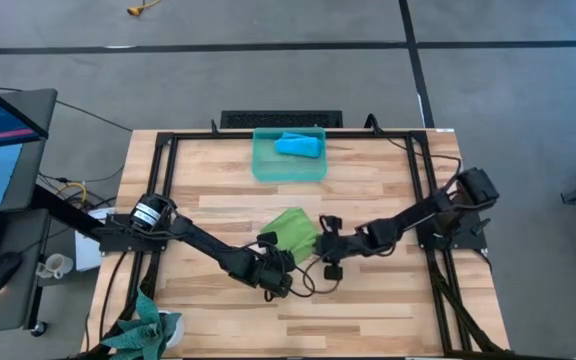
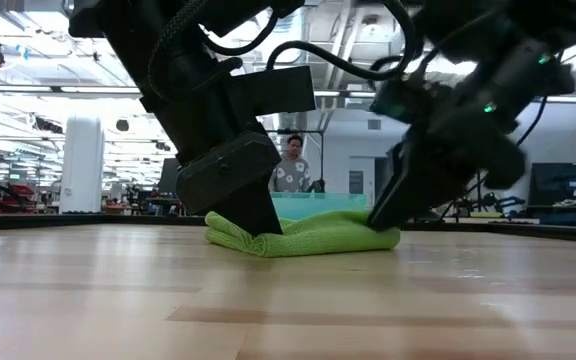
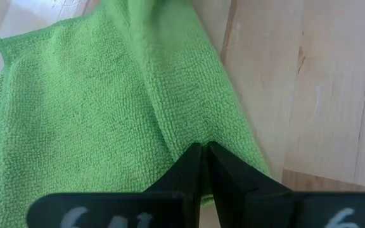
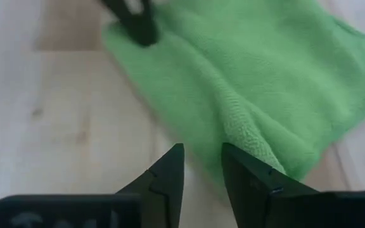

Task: Roll microfiber towels into tight, uniform cylinder then place into a basket
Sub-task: Roll the green microfiber cloth

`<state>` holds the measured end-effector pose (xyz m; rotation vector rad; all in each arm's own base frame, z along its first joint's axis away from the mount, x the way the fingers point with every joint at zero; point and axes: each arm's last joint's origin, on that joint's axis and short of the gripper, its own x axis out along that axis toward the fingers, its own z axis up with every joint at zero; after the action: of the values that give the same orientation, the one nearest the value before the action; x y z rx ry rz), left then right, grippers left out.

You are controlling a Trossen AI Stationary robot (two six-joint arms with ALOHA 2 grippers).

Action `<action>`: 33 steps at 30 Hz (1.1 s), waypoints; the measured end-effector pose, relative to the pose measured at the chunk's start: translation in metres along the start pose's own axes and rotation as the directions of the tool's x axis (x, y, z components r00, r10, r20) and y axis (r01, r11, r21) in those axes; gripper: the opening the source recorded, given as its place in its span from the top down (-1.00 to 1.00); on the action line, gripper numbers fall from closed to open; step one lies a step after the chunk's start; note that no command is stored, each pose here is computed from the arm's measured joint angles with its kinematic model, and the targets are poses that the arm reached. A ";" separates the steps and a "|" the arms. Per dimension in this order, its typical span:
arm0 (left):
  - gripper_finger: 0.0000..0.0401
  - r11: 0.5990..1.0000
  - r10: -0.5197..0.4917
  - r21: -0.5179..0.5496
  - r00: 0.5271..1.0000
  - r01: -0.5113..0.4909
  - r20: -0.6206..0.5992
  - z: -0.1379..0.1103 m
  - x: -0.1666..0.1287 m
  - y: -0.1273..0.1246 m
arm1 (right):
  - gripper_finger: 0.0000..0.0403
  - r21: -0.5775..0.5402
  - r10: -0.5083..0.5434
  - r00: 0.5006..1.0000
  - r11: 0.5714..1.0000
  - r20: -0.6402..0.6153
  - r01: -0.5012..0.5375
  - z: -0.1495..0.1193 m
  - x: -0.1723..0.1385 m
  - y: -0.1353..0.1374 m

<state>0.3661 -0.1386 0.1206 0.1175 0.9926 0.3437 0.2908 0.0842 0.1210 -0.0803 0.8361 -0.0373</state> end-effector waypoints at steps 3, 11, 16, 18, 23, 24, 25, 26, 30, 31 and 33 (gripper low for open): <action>0.89 1.000 0.000 -0.001 1.000 0.000 0.000 0.000 0.000 0.000 | 0.38 0.032 -0.014 1.000 0.999 0.003 0.014 0.001 0.002 -0.006; 0.89 1.000 0.000 -0.005 1.000 0.000 0.000 0.000 0.000 0.000 | 0.40 0.134 -0.055 0.998 0.990 0.008 0.053 0.004 0.003 -0.017; 0.89 1.000 0.001 -0.004 1.000 -0.001 0.001 0.000 0.000 0.000 | 0.40 0.154 -0.061 0.997 0.986 -0.044 0.067 -0.005 0.017 -0.020; 0.89 1.000 0.003 0.001 1.000 -0.003 0.001 0.000 0.000 0.000 | 0.40 0.156 -0.054 0.997 0.986 -0.053 0.062 -0.006 0.020 -0.019; 0.89 1.000 0.007 0.004 1.000 -0.007 0.002 0.000 0.000 0.000 | 0.40 0.193 -0.057 0.995 0.979 -0.084 0.073 -0.010 0.021 -0.019; 0.89 1.000 0.007 0.005 1.000 -0.007 0.002 -0.001 0.000 -0.001 | 0.40 0.199 -0.057 0.995 0.977 -0.085 0.073 -0.009 0.020 -0.020; 0.89 1.000 0.007 0.008 1.000 -0.007 0.003 -0.001 -0.001 -0.001 | 0.40 0.202 -0.053 0.995 0.977 -0.084 0.069 -0.009 0.019 -0.020; 0.89 1.000 0.007 0.010 1.000 -0.007 0.003 -0.001 -0.001 -0.002 | 0.40 0.201 -0.048 0.995 0.977 -0.084 0.065 -0.009 0.019 -0.019; 0.89 1.000 0.008 0.015 1.000 -0.008 0.004 -0.002 -0.002 -0.003 | 0.40 0.199 -0.043 0.996 0.978 -0.080 0.059 -0.009 0.017 -0.017; 0.89 1.000 0.008 0.015 1.000 -0.008 0.004 -0.002 -0.002 -0.003 | 0.40 0.203 -0.043 0.996 0.978 -0.080 0.058 -0.009 0.017 -0.016; 0.89 1.000 0.008 0.017 1.000 -0.008 0.004 -0.002 -0.002 -0.003 | 0.40 0.204 -0.043 0.996 0.977 -0.083 0.059 -0.010 0.017 -0.016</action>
<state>0.3644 -0.1418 0.1201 0.1374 0.9911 0.3424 0.2954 0.0666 0.1031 0.0956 0.9039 -0.1760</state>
